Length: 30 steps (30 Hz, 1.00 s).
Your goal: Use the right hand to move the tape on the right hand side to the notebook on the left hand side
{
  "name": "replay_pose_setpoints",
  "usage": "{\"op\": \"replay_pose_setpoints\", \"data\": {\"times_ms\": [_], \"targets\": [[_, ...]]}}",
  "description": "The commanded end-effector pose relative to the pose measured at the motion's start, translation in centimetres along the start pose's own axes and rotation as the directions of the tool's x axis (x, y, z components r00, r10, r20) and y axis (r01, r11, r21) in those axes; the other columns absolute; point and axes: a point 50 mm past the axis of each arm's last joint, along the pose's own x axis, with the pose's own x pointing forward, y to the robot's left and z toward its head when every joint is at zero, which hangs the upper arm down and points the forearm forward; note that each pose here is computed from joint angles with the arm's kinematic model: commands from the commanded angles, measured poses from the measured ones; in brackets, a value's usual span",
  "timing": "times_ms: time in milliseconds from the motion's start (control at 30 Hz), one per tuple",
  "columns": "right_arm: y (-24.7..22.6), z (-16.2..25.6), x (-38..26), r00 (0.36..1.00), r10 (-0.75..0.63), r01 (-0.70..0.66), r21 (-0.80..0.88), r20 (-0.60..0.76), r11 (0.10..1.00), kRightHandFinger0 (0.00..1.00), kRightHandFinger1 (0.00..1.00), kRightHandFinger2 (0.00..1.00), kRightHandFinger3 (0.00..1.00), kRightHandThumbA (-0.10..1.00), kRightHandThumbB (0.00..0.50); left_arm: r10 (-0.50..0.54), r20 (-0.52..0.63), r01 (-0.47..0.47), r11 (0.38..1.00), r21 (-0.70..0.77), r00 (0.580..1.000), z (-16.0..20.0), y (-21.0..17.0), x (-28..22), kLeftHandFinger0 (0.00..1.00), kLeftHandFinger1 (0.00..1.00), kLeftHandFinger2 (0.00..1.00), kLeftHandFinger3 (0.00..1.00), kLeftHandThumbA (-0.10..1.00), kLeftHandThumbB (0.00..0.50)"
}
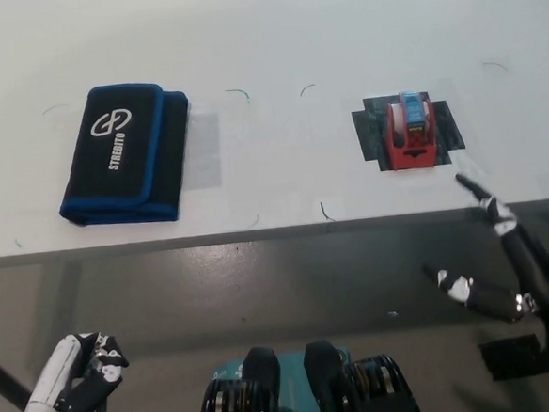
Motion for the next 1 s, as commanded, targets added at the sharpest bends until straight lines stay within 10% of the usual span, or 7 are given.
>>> {"op": "replay_pose_setpoints", "data": {"times_ms": [0, 233, 667, 967], "targets": [[-1.8, 2.7, 3.0, 0.992, -0.111, 0.115, -0.055, 0.061, 0.992, 1.0, 1.0, 1.0, 1.0, 0.89, 0.264, 0.015, 0.045, -0.015, 1.0, 0.002, 0.999, 0.3, 0.8, -0.2, 0.06, 0.13, 0.25, 0.33, -0.1, 0.388], [-2.8, 4.5, 7.3, 0.986, -0.13, 0.133, -0.024, 0.103, 0.991, 1.0, 1.0, 1.0, 1.0, 0.97, 0.217, 0.022, 0.041, -0.022, 1.0, 0.001, 0.999, 0.3, 0.9, -0.3, 0.08, 0.13, 0.25, 0.33, -0.1, 0.389], [-4.7, 3.3, 19.5, 0.992, -0.083, 0.084, -0.004, 0.1, 0.996, 1.0, 1.0, 1.0, 1.0, 0.94, 0.396, 0.036, 0.031, -0.035, 0.999, -0.019, 0.999, 0.2, 0.3, -0.7, 0.0, 0.05, 0.23, 0.35, -0.1, 0.387], [-5.5, 3.1, 24.7, 0.996, -0.016, 0.017, -0.021, 0.082, 1.0, 1.0, 1.0, 1.0, 1.0, 0.91, 0.409, 0.045, 0.035, -0.045, 0.999, -0.02, 0.998, 0.3, 0.3, -0.5, 0.0, 0.03, 0.2, 0.35, -0.1, 0.387]]}}
